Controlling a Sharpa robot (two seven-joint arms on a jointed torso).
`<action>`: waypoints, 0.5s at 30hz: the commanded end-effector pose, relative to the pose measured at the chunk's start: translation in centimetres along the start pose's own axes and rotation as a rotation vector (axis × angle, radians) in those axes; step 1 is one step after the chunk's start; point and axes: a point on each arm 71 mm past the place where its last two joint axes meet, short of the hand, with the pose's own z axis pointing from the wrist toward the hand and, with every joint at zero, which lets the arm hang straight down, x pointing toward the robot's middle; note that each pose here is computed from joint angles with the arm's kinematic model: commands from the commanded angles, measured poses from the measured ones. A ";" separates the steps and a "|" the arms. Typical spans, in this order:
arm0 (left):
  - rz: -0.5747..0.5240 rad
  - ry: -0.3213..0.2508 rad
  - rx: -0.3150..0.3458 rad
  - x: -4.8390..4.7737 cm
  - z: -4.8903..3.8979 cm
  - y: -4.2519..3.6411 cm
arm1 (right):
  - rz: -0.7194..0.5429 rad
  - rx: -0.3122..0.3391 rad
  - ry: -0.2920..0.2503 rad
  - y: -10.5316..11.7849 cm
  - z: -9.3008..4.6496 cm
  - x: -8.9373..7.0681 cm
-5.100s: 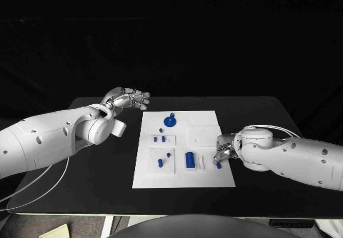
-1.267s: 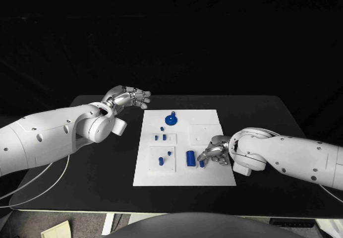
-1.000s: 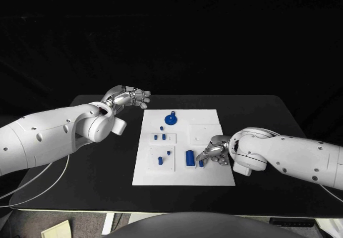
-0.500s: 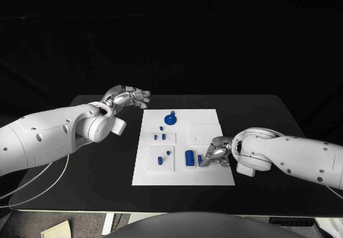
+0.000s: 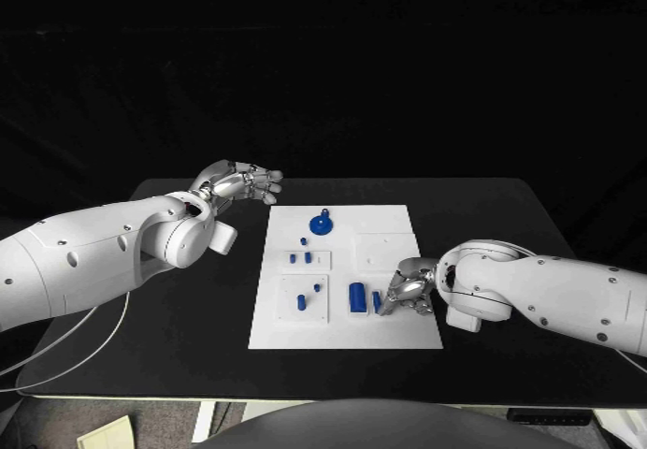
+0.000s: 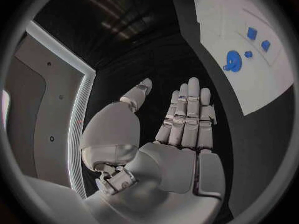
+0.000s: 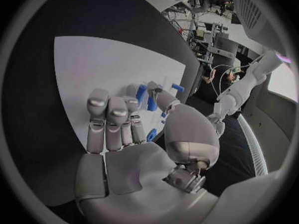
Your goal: Assemble the parts on the task board
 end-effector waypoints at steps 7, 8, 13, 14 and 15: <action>-0.003 0.014 0.007 0.20 0.05 -0.14 | -0.021 0.005 -0.012 0.2 0.4 0.0; -0.003 0.014 0.007 0.19 0.03 -0.14 | -0.023 0.004 -0.009 0.3 0.4 0.1; -0.003 0.014 0.007 0.19 0.01 -0.14 | -0.031 0.002 0.005 0.5 0.5 0.2; -0.003 0.014 0.007 0.19 0.02 -0.14 | -0.032 0.002 0.007 0.5 0.6 0.3; -0.003 0.014 0.007 0.20 0.03 -0.14 | -0.032 0.002 0.008 0.5 0.6 0.3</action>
